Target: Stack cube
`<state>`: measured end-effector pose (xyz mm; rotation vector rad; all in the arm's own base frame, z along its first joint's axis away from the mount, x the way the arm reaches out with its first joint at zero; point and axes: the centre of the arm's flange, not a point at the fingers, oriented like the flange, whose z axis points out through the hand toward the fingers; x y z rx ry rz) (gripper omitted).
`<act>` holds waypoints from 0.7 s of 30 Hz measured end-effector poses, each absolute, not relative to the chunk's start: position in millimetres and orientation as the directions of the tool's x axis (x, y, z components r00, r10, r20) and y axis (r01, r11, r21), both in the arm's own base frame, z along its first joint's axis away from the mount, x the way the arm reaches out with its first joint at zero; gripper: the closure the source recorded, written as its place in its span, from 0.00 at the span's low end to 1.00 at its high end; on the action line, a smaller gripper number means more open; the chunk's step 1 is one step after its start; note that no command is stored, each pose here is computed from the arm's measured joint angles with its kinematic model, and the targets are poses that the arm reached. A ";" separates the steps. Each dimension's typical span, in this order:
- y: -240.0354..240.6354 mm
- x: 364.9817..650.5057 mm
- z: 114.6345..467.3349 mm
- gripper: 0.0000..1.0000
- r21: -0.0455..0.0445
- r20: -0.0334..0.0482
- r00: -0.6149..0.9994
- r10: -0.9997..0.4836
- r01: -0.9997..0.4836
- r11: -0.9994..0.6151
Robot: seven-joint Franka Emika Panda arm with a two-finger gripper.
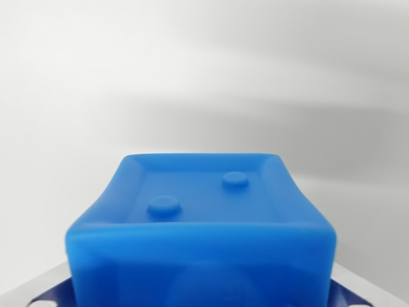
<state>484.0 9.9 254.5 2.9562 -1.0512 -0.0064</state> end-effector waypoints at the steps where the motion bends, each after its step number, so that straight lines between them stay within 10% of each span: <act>1: 8.5 482.4 254.5 1.00 0.005 -0.002 0.771 -0.637 -0.637 -0.771; 21: -17.1 451.3 253.7 1.00 0.004 -0.003 0.674 -0.739 -0.739 -0.674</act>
